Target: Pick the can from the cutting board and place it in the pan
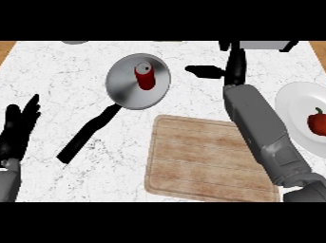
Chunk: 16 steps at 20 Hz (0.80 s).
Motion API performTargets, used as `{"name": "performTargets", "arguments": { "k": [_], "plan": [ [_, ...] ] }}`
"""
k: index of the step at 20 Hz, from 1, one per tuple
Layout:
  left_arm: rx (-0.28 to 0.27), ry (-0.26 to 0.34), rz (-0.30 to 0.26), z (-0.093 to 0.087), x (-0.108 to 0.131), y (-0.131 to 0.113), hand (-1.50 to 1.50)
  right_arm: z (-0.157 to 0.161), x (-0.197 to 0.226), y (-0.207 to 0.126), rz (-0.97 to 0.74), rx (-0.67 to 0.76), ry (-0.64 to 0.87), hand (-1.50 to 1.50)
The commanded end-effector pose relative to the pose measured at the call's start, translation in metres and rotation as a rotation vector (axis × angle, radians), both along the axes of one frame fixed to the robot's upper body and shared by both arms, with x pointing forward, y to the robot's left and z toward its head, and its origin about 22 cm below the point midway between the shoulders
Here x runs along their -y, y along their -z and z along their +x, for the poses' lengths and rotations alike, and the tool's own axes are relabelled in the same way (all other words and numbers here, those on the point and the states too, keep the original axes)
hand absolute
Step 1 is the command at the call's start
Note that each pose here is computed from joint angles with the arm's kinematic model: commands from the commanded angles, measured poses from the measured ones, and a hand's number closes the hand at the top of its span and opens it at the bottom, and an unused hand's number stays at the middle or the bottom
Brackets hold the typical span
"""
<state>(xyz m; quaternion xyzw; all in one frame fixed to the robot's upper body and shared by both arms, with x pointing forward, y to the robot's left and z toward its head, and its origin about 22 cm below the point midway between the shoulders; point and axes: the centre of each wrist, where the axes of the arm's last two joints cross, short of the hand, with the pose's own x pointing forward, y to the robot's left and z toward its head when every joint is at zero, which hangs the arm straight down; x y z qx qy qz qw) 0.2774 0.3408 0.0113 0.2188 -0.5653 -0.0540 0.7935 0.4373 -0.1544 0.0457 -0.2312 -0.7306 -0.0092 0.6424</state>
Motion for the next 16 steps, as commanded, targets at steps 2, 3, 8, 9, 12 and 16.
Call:
{"name": "performTargets", "arguments": {
  "k": [2,3,8,9,12,16],
  "plan": [
    [-0.017,-0.038,0.018,-0.026,-0.017,0.013,0.0,-0.007,0.06,0.005,0.021,0.003,-0.044,-1.5],
    [-0.009,-0.041,0.019,-0.007,-0.018,0.008,0.0,-0.006,0.071,-0.001,-0.004,-0.005,-0.057,-1.5],
    [-0.01,-0.055,0.016,-0.012,-0.016,-0.009,0.0,-0.023,0.111,-0.006,-0.036,-0.06,-0.114,-1.5],
    [-0.018,-0.055,-0.006,0.0,-0.013,-0.01,0.0,-0.035,0.103,0.011,-0.032,-0.043,-0.113,-1.5],
    [-0.011,-0.047,0.002,-0.016,-0.016,-0.001,0.0,-0.05,0.147,0.0,-0.041,-0.038,-0.14,-1.5],
    [-0.005,-0.031,0.005,-0.017,-0.005,-0.011,0.0,-0.075,0.17,0.006,-0.04,-0.01,-0.109,-1.5]
  ]
}}
